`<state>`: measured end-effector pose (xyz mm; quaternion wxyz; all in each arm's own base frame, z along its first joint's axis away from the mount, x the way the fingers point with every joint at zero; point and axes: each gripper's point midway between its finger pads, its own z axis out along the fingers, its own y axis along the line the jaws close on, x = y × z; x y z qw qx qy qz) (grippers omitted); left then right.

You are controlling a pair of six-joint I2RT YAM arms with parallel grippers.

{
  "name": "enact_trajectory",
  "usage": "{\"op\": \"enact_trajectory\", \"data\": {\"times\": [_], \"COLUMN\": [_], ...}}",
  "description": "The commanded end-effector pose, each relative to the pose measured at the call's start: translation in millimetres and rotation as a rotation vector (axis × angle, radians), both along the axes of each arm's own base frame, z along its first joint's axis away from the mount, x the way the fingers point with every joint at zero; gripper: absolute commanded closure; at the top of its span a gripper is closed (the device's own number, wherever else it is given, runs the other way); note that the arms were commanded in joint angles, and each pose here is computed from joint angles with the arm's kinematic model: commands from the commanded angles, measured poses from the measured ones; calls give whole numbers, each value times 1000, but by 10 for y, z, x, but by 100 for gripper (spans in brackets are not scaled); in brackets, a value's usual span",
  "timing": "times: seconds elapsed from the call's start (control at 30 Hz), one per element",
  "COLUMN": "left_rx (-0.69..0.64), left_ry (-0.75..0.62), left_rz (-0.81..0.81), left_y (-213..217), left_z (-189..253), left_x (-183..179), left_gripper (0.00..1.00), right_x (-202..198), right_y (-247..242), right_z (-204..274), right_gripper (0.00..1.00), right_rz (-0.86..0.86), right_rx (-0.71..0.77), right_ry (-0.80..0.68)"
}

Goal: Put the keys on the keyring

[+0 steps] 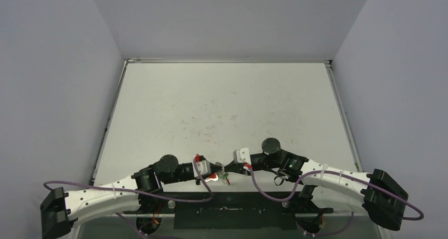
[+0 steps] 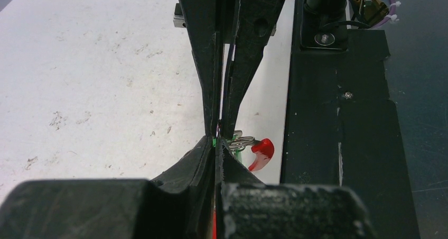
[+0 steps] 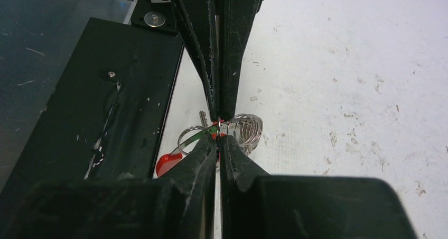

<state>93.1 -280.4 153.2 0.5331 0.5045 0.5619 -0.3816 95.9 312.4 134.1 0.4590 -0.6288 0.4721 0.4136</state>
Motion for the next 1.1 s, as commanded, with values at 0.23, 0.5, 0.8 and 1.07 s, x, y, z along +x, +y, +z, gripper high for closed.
{"op": "enact_trajectory", "data": {"times": [0.23,0.5,0.8,1.07], "left_rx": [-44,-49,-65,-87], "left_ry": [-50,-80,-104,-101], "left_rz": [53,99,98,24], "left_y": [45,68,71,-73], "left_z": [234,282,338,332], "left_x": [90,180,187,105], "left_gripper": [72,68,68,70], "right_x": [147,214,128,86], "right_y": [-65,-129,-51,17], "right_z": [264,178,220,265], "right_gripper": [100,100,100,100], "right_rz": [-128,-241,-195,-178], "right_rx": [-242,-536,-574,-561], "right_ry": [100,266,276,274]}}
